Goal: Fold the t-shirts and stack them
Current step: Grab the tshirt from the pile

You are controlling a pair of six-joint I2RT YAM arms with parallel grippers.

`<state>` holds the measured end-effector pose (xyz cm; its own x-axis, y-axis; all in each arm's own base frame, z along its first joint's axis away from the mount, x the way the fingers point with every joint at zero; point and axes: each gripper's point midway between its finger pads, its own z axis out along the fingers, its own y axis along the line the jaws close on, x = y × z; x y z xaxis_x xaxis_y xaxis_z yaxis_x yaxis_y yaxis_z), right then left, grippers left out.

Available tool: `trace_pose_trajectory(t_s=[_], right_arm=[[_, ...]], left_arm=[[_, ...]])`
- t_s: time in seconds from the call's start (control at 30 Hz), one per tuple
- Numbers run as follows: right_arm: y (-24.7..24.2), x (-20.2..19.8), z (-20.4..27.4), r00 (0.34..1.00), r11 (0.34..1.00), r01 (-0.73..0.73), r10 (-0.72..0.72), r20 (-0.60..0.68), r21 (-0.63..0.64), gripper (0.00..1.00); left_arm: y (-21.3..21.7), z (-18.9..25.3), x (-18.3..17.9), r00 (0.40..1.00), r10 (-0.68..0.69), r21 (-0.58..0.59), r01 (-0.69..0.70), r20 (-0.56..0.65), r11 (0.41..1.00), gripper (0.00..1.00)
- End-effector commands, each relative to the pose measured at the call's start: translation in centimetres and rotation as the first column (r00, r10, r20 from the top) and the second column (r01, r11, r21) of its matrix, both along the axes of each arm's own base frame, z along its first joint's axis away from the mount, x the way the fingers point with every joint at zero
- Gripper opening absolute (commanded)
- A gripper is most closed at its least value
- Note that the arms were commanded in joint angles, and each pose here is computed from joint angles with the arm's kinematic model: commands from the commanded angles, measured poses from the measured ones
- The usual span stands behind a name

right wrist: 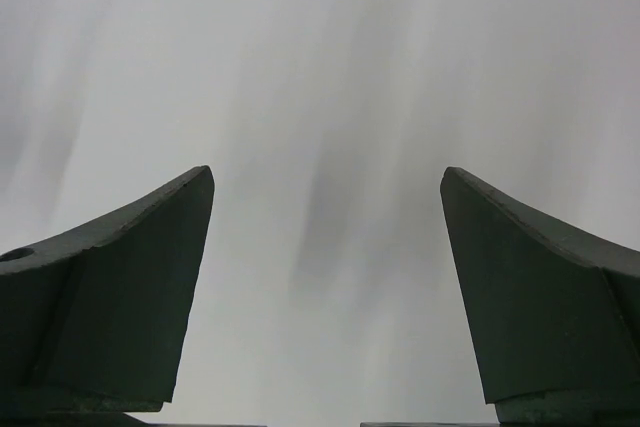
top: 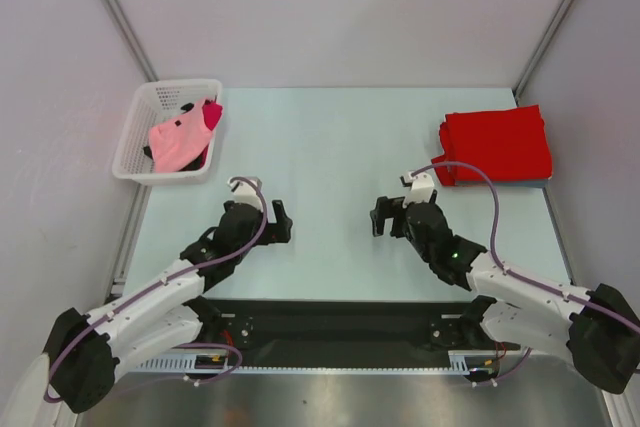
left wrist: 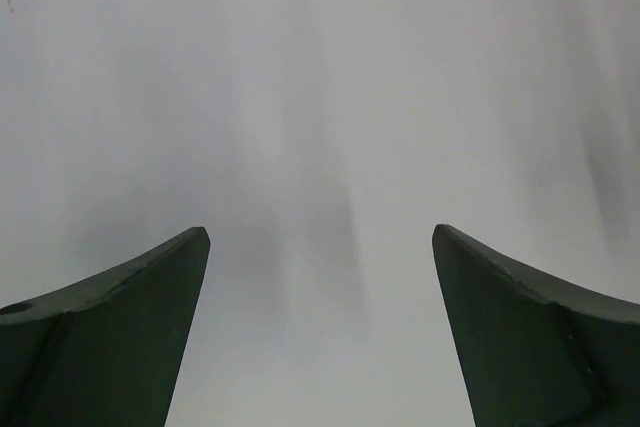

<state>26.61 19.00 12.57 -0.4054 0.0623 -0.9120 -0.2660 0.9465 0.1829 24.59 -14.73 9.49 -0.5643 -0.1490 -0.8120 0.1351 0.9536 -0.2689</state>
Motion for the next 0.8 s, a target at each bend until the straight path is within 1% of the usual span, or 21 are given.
trace_pose_trajectory(t_s=[0.0,0.17,0.2,0.27,0.33,0.43,0.53,0.57,0.63,0.67,0.7,0.77], right_arm=[[0.4,0.1,0.6,1.000,0.995,-0.005,0.006,-0.009,0.098,1.00],[-0.5,0.7,0.1,0.998,0.992,0.065,-0.063,-0.019,0.104,1.00],[-1.3,1.0,0.1,0.992,0.987,0.123,-0.121,-0.023,0.107,1.00],[-2.0,1.2,0.1,0.986,0.982,0.165,-0.163,-0.033,0.087,1.00],[-2.2,1.2,0.1,0.986,0.982,0.167,-0.165,-0.036,0.093,1.00],[-1.6,1.2,0.3,0.992,0.987,0.126,-0.124,-0.025,0.100,1.00],[-1.9,1.4,-0.1,0.990,0.985,0.141,-0.139,-0.021,0.102,1.00],[-1.9,1.4,-0.3,0.989,0.984,0.147,-0.144,-0.030,0.097,1.00],[-2.9,1.4,-1.2,0.980,0.980,0.192,-0.189,-0.058,0.056,0.96],[-3.2,1.3,-1.3,0.973,0.973,0.224,-0.219,-0.079,0.057,0.94],[-4.1,1.3,-1.4,0.962,0.964,0.264,-0.261,-0.082,0.028,0.91],[-4.7,1.3,-1.2,0.952,0.952,0.302,-0.298,-0.076,0.046,0.90]], left_arm=[[-0.9,1.7,0.8,0.999,-0.017,-0.039,0.019,0.048,0.999,1.00],[-0.9,1.3,0.6,0.998,-0.045,-0.011,0.046,0.041,0.999,1.00],[-1.0,1.2,0.6,0.998,-0.048,-0.011,0.048,0.039,0.999,1.00],[-1.0,1.1,0.7,0.998,-0.049,-0.003,0.049,0.036,0.999,1.00],[-0.8,0.8,0.8,0.999,-0.039,0.014,0.039,0.021,0.999,1.00],[-0.5,0.8,0.9,1.000,-0.026,0.037,0.026,0.007,0.999,1.00],[-0.2,1.0,1.1,1.000,-0.010,0.042,0.009,0.015,0.999,1.00],[-0.2,1.1,1.1,1.000,-0.004,0.036,0.003,0.023,0.999,1.00],[-0.2,1.5,1.3,0.999,0.012,0.017,-0.012,0.030,1.000,1.00],[-0.3,2.2,1.5,0.999,0.017,0.003,-0.017,0.038,1.000,1.00],[-0.4,2.7,1.7,0.999,0.030,-0.016,-0.030,0.043,0.999,0.99],[0.0,4.4,2.6,0.995,0.084,-0.048,-0.082,0.054,0.995,1.00]])
